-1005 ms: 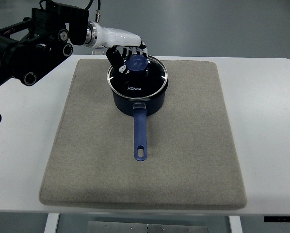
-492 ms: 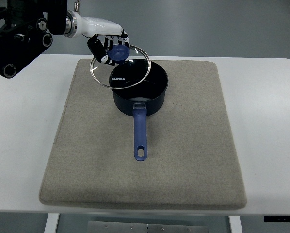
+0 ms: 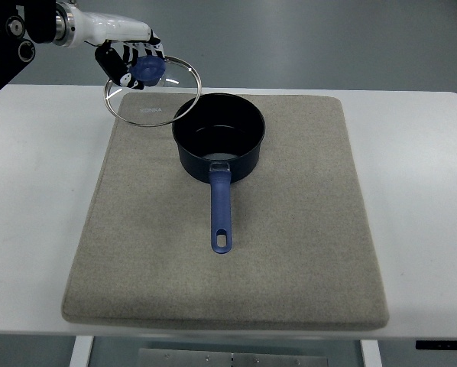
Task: Open pot lid and place left with left hand
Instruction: 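Lift the glass lid off the pot with the left hand, then lower the lid onto the mat beside the pot, nearer the left hand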
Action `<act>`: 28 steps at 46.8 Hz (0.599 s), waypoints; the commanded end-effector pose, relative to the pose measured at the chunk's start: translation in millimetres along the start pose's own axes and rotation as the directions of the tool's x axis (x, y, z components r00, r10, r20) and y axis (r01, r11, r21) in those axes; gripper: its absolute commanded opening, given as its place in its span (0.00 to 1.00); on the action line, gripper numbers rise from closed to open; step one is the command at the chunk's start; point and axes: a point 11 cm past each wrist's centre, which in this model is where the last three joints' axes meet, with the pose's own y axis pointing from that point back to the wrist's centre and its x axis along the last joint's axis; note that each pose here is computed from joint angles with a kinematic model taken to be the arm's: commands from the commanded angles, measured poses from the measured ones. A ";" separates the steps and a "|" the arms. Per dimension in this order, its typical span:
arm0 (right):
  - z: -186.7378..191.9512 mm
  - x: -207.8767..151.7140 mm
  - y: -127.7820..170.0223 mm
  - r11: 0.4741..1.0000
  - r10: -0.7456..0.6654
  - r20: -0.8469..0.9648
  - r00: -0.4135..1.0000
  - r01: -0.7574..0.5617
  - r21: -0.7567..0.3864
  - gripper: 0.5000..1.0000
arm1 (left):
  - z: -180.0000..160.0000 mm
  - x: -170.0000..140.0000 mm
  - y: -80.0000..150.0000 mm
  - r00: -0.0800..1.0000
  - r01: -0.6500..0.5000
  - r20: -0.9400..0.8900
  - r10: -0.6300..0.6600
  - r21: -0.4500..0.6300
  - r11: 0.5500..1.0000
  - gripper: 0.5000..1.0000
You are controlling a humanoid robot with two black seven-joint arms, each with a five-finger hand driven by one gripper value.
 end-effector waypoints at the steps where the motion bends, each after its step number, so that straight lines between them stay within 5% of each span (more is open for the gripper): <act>1: -0.2 0.0 0.0 1.000 0.000 0.001 1.000 0.000 0.001 0.83 | -12.8 -2.0 7.6 1.000 0.001 -0.007 0.000 0.028 1.000 0.00; 28: -0.3 0.0 0.0 1.000 0.000 0.001 1.000 0.000 0.001 0.83 | -66.9 -66.3 25.1 0.993 0.087 -0.093 -0.076 0.128 0.988 0.00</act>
